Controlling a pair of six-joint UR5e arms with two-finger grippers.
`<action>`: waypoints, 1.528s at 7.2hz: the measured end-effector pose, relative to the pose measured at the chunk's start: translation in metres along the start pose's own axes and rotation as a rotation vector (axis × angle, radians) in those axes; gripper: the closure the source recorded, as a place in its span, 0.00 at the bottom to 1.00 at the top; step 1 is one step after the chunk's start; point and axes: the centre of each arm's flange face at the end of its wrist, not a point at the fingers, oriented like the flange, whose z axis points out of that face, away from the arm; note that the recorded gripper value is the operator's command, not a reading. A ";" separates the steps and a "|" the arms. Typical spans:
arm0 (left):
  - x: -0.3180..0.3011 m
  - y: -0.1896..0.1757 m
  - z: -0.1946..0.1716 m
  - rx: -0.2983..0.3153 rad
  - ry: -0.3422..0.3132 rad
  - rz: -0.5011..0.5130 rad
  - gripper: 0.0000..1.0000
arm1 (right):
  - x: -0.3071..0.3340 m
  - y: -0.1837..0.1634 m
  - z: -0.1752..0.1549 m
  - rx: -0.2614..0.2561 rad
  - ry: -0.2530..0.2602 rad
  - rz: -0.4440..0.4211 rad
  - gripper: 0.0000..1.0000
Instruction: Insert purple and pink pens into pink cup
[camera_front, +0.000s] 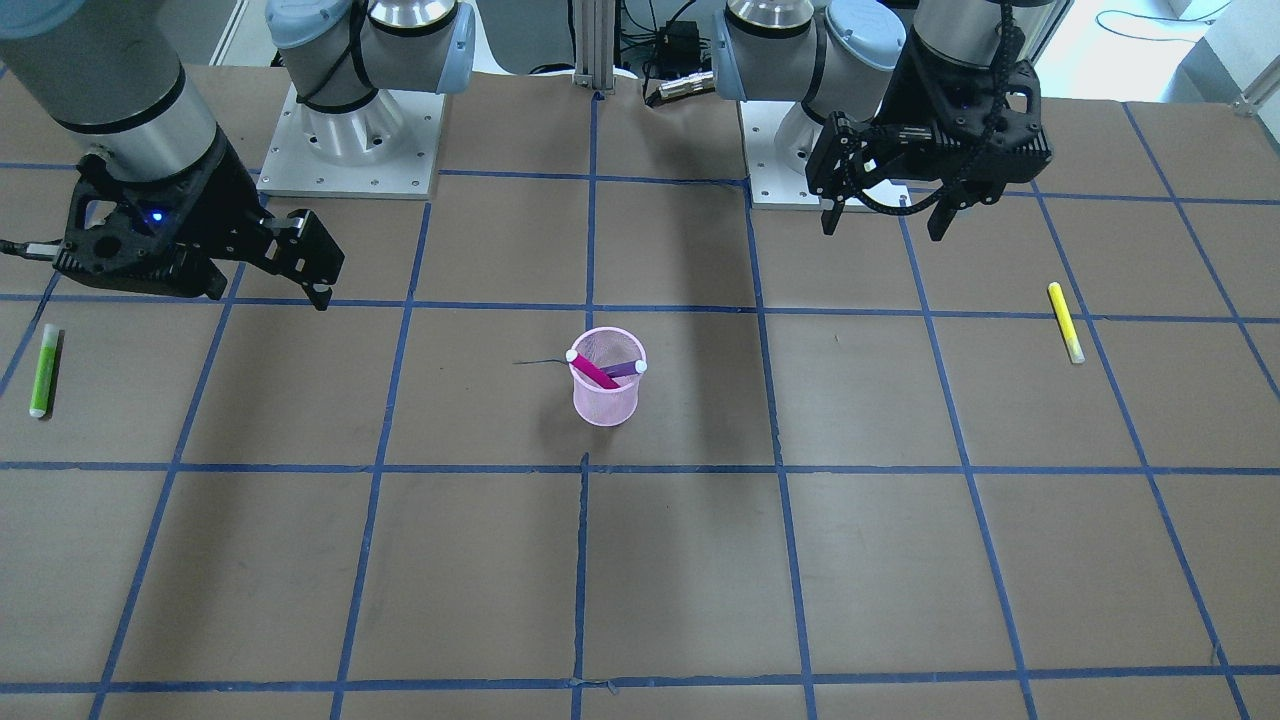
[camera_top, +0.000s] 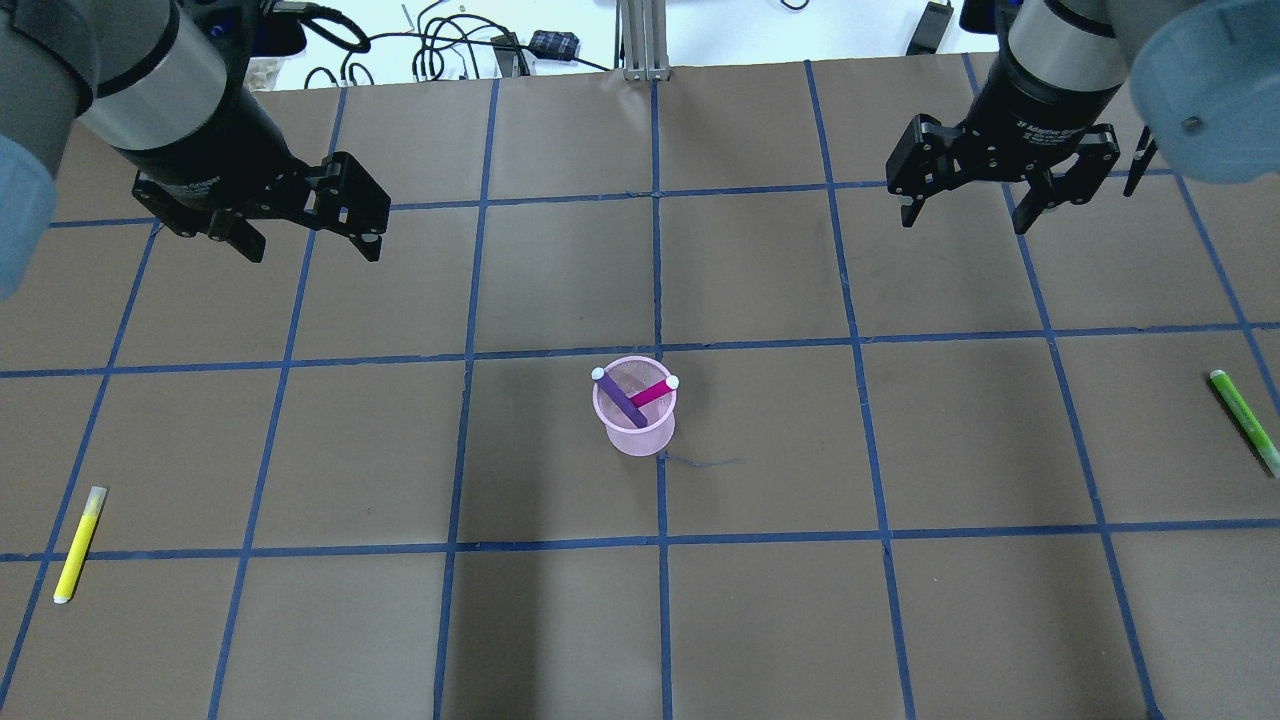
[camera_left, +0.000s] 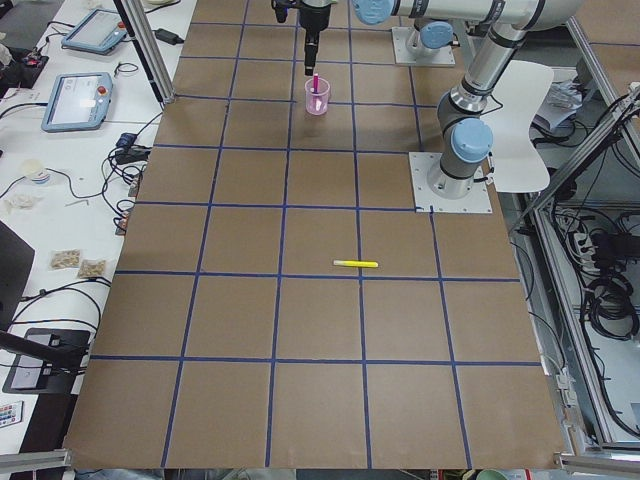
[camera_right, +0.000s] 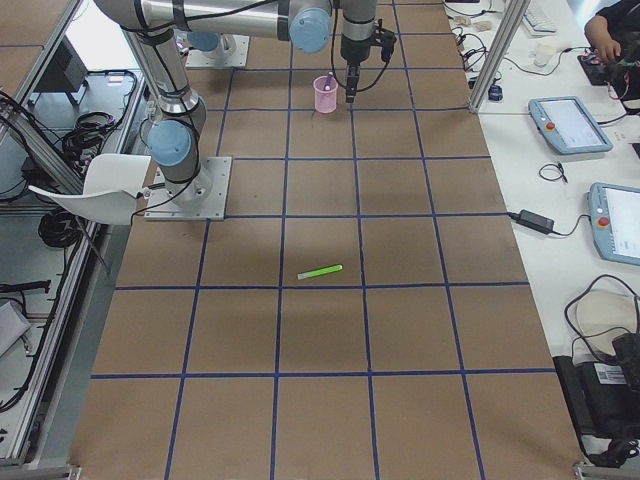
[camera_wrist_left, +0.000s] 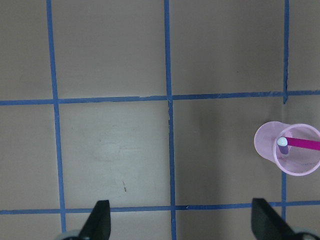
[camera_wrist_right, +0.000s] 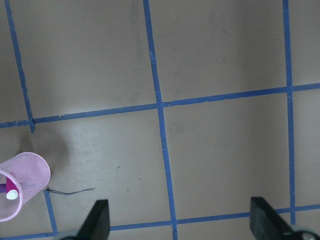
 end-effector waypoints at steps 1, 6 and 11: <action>-0.003 -0.008 -0.004 0.012 0.002 0.008 0.00 | 0.000 0.000 0.000 0.001 0.000 -0.001 0.00; -0.005 -0.058 -0.004 0.015 0.017 0.046 0.00 | -0.001 0.000 -0.002 0.011 -0.010 0.001 0.00; 0.001 -0.032 -0.005 0.007 0.032 0.050 0.00 | -0.003 -0.001 -0.003 0.018 -0.016 0.009 0.00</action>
